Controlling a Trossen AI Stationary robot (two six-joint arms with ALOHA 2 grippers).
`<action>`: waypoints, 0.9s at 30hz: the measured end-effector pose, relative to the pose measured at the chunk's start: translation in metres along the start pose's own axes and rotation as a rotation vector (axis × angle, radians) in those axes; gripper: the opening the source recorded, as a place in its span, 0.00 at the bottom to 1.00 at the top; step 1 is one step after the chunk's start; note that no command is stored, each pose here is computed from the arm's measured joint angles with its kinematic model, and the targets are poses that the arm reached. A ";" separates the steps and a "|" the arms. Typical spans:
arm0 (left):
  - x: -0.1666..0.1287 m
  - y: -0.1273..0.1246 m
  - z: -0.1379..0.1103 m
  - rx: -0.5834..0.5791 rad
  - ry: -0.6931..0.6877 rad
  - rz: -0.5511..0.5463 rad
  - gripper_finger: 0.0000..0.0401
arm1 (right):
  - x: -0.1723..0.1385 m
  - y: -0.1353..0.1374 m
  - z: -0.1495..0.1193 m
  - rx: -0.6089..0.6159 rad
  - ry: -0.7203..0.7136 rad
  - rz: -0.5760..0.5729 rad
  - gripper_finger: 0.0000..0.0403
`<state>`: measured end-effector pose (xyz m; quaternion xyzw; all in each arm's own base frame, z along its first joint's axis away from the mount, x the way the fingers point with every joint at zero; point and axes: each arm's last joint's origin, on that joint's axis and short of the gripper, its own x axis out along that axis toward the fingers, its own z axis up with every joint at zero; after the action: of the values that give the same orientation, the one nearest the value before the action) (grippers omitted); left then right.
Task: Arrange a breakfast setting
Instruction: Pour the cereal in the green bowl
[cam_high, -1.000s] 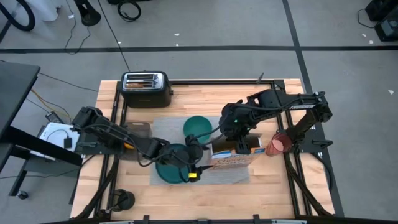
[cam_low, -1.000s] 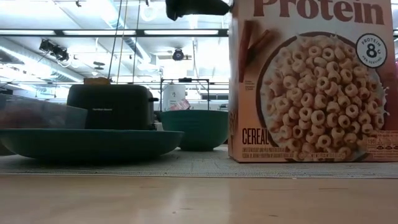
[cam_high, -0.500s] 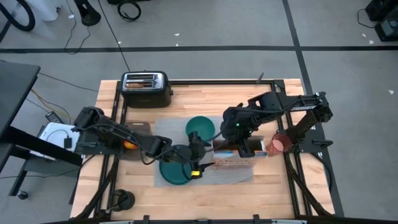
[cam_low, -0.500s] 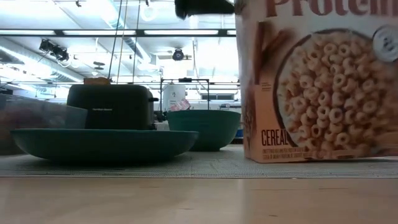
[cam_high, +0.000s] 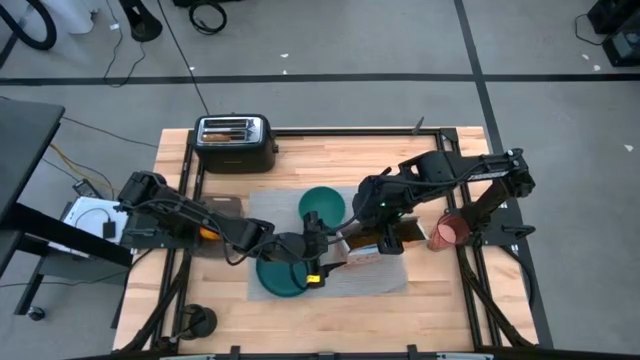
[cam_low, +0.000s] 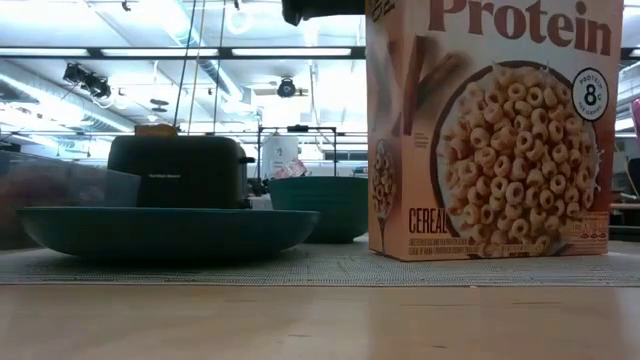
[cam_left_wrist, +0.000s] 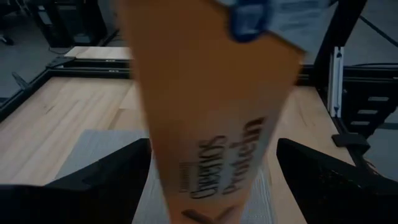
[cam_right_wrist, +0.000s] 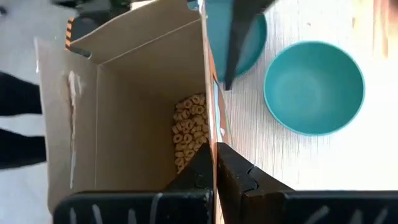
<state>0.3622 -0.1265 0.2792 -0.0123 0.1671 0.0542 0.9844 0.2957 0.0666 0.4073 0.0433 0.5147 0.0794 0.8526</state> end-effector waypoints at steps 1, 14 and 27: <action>-0.001 -0.001 0.000 0.002 -0.004 -0.004 0.88 | 0.000 -0.001 0.000 0.011 0.000 -0.002 0.02; 0.016 0.013 -0.004 -0.017 -0.022 0.076 0.88 | -0.001 -0.006 0.005 0.123 -0.039 0.001 0.02; 0.018 0.016 -0.007 -0.006 0.008 0.090 0.67 | -0.008 -0.005 0.005 0.138 -0.083 0.018 0.20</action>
<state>0.3750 -0.1094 0.2666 -0.0077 0.1712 0.0990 0.9802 0.2968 0.0603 0.4158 0.1100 0.4826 0.0494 0.8675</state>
